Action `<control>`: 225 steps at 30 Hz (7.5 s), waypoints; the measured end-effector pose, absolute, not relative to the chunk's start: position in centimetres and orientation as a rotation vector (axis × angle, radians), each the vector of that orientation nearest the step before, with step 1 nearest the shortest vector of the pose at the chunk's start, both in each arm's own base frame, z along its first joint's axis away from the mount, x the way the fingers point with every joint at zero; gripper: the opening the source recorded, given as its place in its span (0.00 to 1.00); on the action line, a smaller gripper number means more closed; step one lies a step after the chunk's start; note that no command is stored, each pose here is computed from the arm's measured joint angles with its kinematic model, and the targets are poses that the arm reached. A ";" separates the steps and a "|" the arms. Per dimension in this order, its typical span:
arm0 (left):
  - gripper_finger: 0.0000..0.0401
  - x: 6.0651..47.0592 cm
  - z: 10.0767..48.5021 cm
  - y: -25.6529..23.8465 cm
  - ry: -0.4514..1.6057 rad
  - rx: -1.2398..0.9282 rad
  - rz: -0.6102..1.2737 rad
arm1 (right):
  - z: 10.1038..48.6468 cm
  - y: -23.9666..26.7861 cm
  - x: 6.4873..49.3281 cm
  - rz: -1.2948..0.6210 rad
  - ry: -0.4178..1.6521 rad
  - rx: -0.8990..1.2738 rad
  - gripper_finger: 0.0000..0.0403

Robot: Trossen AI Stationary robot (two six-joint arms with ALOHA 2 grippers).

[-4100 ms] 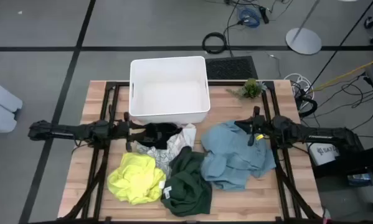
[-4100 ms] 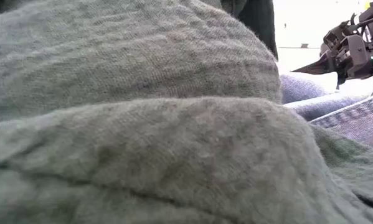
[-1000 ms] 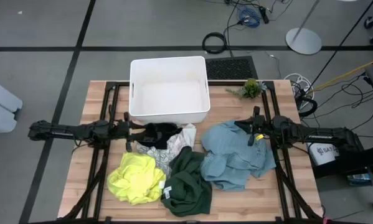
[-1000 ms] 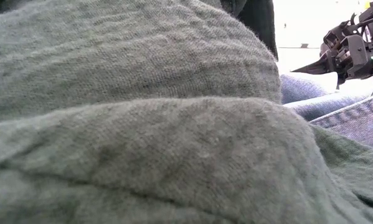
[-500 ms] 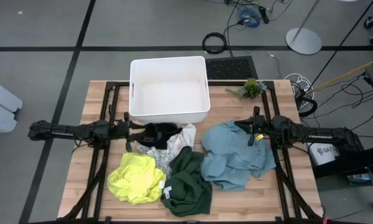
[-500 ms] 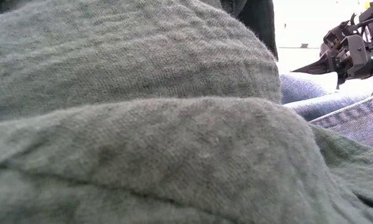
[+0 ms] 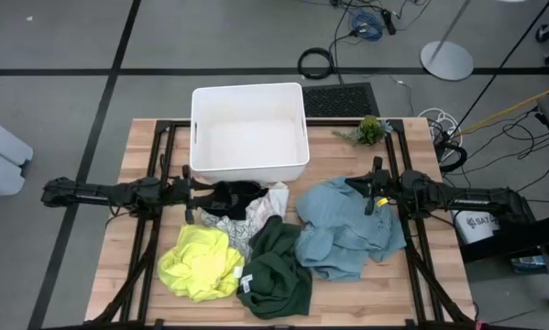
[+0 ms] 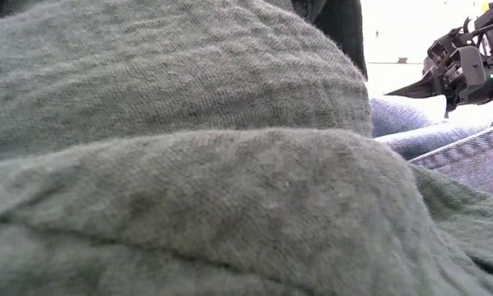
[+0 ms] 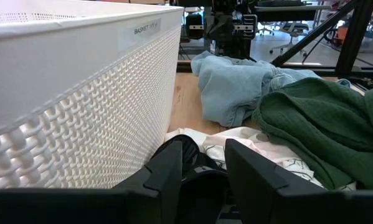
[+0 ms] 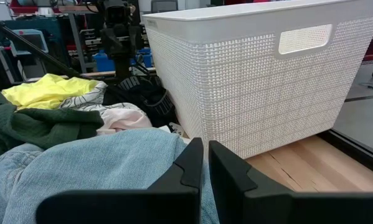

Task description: Fold laundry

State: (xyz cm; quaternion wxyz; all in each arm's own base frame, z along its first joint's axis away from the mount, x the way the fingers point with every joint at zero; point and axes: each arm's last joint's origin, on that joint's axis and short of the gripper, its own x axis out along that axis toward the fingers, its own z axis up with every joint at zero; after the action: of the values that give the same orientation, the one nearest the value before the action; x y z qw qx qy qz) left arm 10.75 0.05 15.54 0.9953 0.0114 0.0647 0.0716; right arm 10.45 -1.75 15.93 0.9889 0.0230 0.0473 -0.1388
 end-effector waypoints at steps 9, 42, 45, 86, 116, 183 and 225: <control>0.33 10.7 15.5 0.1 0.130 0.022 0.144 | 15.9 -1.7 10.4 -0.279 0.095 0.046 0.04; 0.33 10.8 15.5 0.0 0.115 -0.190 0.150 | 16.5 -1.8 10.5 -0.284 0.039 0.064 0.04; 0.33 10.8 15.6 0.0 0.106 -0.298 0.129 | 16.8 -1.8 10.5 -0.288 0.008 0.041 0.04; 0.44 18.5 33.2 -0.3 0.265 0.203 0.126 | 24.4 -2.1 11.3 -0.352 -0.169 0.108 0.49; 0.57 22.5 35.0 -4.7 0.567 0.256 0.003 | 23.8 -0.9 17.5 -0.205 1.368 0.622 0.53; 0.57 38.6 26.0 -9.3 0.100 -0.081 -0.101 | 22.3 7.3 19.9 0.045 1.252 0.043 0.53; 0.57 38.3 25.3 -9.9 0.169 -0.054 -0.079 | 19.0 10.4 17.2 -0.065 1.287 0.176 0.04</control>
State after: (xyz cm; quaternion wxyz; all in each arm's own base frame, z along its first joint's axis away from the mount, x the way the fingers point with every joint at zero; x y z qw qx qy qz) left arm 38.32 -9.89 25.30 0.9953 -0.0270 0.0842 -0.0393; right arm 17.20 10.45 19.03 0.7958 0.0820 0.5993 -0.0303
